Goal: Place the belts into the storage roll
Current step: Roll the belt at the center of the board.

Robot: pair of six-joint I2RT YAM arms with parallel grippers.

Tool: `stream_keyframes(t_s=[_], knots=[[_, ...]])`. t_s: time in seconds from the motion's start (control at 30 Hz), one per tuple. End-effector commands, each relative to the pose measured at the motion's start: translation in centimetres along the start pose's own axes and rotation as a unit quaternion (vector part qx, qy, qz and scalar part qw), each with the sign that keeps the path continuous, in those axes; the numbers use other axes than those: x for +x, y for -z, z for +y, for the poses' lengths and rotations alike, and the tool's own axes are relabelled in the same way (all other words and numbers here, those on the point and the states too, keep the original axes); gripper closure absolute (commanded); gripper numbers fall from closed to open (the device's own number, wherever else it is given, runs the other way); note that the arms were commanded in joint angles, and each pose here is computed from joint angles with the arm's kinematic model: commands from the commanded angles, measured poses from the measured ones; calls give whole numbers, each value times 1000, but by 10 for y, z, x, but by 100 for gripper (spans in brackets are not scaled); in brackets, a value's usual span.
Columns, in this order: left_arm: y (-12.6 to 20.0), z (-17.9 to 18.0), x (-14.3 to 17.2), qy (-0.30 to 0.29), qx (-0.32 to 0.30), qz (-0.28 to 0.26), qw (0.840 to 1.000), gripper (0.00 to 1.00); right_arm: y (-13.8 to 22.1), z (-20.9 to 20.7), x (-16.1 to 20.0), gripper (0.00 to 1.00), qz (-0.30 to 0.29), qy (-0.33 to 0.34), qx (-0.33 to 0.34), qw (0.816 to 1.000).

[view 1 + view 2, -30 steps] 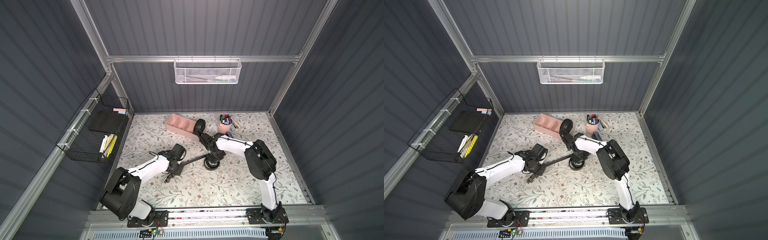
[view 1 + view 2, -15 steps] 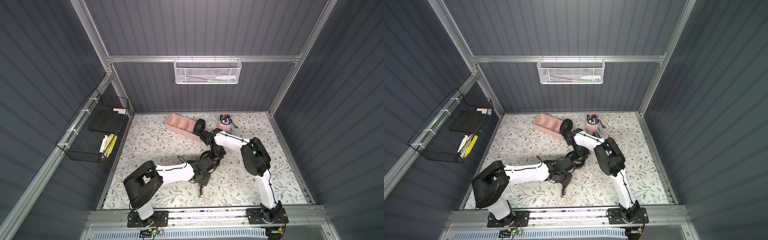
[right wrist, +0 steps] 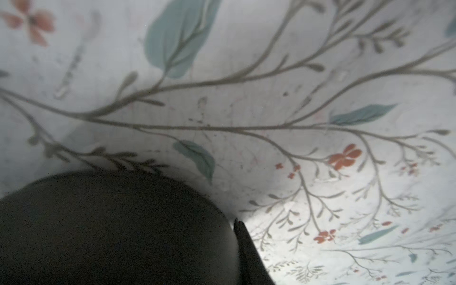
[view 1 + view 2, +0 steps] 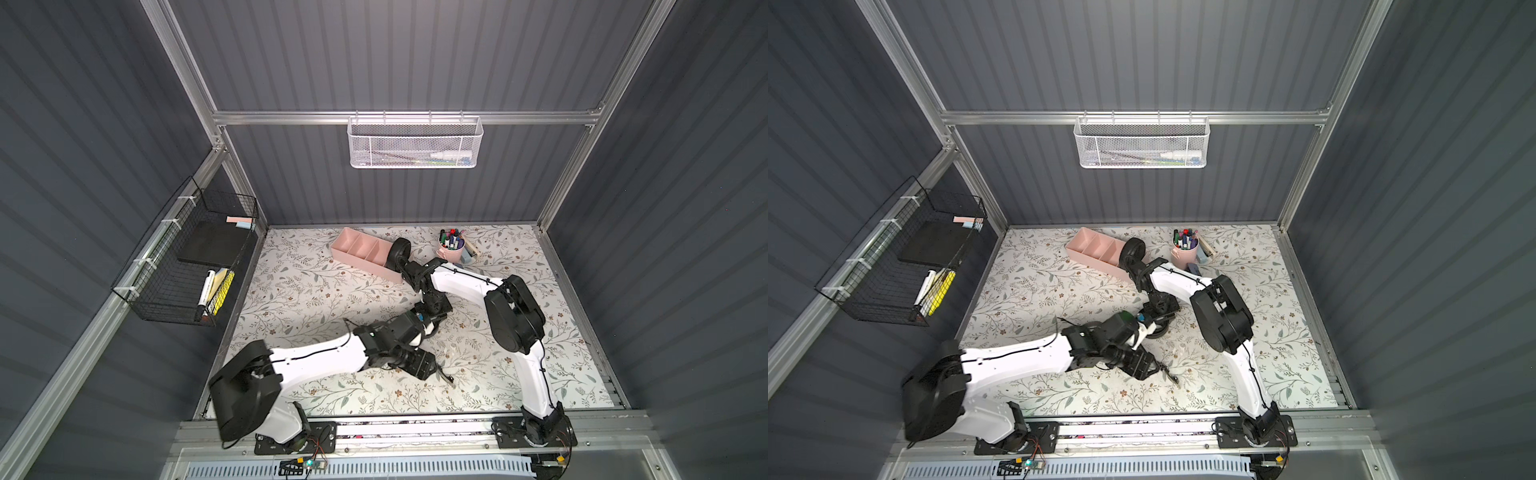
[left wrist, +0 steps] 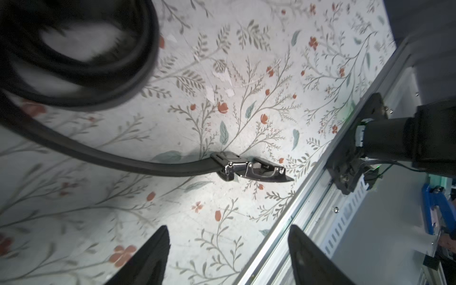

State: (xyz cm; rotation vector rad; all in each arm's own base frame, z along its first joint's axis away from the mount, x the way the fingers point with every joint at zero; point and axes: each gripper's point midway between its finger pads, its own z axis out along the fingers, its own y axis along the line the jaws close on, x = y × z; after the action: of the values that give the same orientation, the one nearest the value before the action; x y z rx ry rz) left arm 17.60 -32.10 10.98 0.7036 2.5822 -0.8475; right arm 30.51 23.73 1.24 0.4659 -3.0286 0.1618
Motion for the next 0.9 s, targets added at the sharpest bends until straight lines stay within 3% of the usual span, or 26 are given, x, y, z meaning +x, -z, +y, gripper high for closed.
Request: stream_keyframes(t_s=[0.0, 0.13, 0.23, 0.7, 0.87], knots=[[24, 33, 0, 10, -45, -28, 999, 23, -33, 27, 15, 94, 44, 2, -44, 998], [33, 92, -9, 84, -119, -68, 987, 29, -33, 29, 15, 94, 43, 0, -47, 998], [19, 113, -21, 128, -107, -86, 982, 25, -32, 30, 18, 94, 46, -4, -49, 998], [-22, 124, -50, 210, -28, -146, 966, 20, -32, 46, 25, 94, 61, -12, -66, 996], [-37, 129, -46, 219, -34, -125, 967, 21, -33, 48, 23, 94, 63, -9, -68, 996]])
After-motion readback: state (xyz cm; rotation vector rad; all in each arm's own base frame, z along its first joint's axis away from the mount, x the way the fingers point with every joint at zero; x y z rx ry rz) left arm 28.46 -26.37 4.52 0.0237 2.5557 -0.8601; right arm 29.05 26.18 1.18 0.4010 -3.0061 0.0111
